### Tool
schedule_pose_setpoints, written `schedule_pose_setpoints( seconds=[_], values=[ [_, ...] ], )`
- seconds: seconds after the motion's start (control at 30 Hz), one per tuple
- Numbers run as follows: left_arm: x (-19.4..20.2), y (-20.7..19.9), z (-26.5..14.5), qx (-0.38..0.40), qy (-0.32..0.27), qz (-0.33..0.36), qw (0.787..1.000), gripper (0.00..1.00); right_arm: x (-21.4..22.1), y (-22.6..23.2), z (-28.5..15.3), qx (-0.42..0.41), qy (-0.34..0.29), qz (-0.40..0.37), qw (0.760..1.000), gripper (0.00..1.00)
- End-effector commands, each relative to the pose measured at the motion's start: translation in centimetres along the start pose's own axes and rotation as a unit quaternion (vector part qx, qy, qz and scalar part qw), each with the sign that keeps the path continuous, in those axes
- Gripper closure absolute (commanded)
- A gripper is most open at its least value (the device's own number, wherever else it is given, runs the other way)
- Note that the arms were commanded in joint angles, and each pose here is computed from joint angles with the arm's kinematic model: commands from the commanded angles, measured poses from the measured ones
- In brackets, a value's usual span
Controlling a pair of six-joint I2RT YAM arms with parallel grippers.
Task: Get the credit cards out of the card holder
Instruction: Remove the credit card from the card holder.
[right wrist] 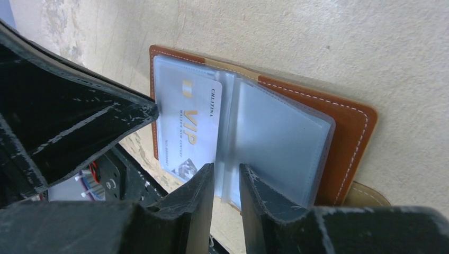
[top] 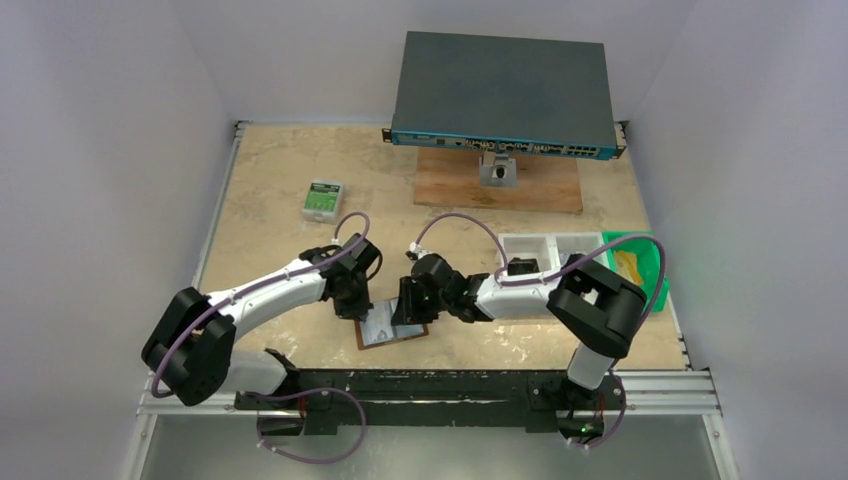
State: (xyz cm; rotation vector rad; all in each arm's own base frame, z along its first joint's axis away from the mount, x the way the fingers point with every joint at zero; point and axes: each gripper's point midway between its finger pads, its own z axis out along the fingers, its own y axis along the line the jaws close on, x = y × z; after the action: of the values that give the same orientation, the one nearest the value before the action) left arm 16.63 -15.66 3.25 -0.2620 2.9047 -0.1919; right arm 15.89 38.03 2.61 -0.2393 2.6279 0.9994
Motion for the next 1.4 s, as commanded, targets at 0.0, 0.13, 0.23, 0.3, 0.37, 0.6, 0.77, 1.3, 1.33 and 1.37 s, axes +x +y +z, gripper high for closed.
schedule_pose_setpoints(
  seconds=[0.0, 0.13, 0.23, 0.3, 0.37, 0.6, 0.77, 1.3, 1.33, 1.37],
  values=[
    [-0.3, -0.3, 0.7, 0.003, 0.002, -0.009, 1.0, 0.97, -0.9, 2.2, 0.3, -0.039, -0.005, -0.009, 0.999, 0.75],
    [-0.2, -0.6, 1.0, 0.007, 0.008, -0.007, 1.0, 0.99, -0.5, 2.0, 0.8, -0.04, 0.003, -0.005, 0.999, 0.75],
    [-0.1, -0.7, 1.2, 0.006, 0.011, -0.006, 1.0, 0.99, -0.4, 1.8, 0.9, -0.043, 0.006, 0.0, 0.999, 0.75],
    [0.0, -0.9, 1.3, 0.007, 0.016, -0.005, 1.0, 0.99, -0.5, 1.8, 1.0, -0.046, 0.006, 0.003, 0.999, 0.75],
    [0.0, -1.1, 1.5, 0.009, 0.021, -0.002, 1.0, 1.0, -0.4, 1.7, 1.1, -0.048, 0.008, 0.005, 0.999, 0.75],
    [0.4, -2.5, 1.9, 0.032, 0.034, 0.001, 0.999, 0.98, -0.1, 1.3, 1.2, -0.057, 0.014, 0.017, 0.998, 0.75],
    [1.0, -3.1, 2.2, 0.037, 0.047, 0.0, 0.998, 0.96, -0.2, 0.6, 1.0, -0.072, 0.016, 0.037, 0.997, 0.75],
    [2.2, -0.4, 4.0, -0.029, 0.067, -0.026, 0.997, 1.0, -0.2, -0.8, -0.1, -0.095, 0.008, 0.078, 0.992, 0.98],
    [2.2, -0.3, 4.0, -0.031, 0.067, -0.027, 0.997, 1.0, -0.3, -0.9, -0.1, -0.095, 0.008, 0.079, 0.992, 0.99],
    [2.2, -0.1, 4.0, -0.034, 0.067, -0.028, 0.997, 1.0, -0.3, -0.9, -0.1, -0.094, 0.007, 0.079, 0.992, 1.0]
  ],
)
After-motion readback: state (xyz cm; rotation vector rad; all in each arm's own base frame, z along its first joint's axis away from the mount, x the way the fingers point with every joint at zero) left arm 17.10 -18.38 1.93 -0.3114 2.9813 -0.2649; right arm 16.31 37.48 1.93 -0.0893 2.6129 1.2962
